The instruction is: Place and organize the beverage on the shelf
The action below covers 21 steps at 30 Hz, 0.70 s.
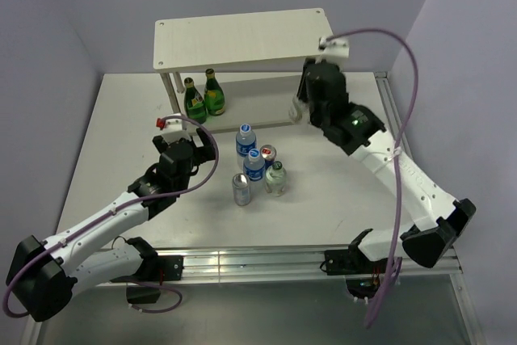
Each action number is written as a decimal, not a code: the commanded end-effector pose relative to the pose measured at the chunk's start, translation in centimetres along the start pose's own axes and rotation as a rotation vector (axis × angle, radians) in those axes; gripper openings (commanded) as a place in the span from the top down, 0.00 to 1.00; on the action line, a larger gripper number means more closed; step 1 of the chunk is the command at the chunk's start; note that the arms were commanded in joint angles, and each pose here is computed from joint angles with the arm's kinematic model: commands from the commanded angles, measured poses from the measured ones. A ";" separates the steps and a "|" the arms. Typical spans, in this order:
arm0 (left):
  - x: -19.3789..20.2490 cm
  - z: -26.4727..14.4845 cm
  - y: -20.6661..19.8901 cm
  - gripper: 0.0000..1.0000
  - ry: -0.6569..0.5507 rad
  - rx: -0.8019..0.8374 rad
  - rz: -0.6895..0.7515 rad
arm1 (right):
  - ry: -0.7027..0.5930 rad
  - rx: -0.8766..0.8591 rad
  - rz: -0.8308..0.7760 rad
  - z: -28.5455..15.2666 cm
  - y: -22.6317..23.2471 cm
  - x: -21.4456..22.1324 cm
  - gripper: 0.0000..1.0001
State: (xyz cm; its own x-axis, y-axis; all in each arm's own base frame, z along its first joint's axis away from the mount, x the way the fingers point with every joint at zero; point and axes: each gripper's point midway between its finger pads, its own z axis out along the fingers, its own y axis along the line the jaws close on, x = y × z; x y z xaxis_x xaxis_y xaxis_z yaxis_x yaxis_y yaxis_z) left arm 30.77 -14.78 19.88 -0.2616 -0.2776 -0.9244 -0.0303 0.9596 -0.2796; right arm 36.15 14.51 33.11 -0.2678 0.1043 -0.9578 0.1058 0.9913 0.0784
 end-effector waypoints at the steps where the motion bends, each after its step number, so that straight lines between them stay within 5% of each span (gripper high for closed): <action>1: -1.4 0.2 -0.5 0.01 -0.043 0.010 -0.042 | -0.217 0.006 0.074 -3.5 -0.7 -12.1 1.00; 9: -1.0 0.5 -0.3 0.01 -0.037 0.017 -0.058 | -0.391 -0.051 0.082 -6.1 0.9 -23.9 1.00; 21: 1.3 1.1 -0.1 0.01 0.012 0.029 -0.061 | -0.596 -0.066 0.062 -3.3 3.1 -30.0 1.00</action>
State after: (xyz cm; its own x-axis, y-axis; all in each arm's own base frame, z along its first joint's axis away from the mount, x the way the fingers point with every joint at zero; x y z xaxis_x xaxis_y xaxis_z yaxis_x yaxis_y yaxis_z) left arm 31.20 -14.81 18.04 -0.2894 -0.2954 -0.9105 -0.0355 0.9539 -0.2982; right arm 42.98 17.03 54.38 0.0571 0.0025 -0.9984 0.0548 0.9985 0.0057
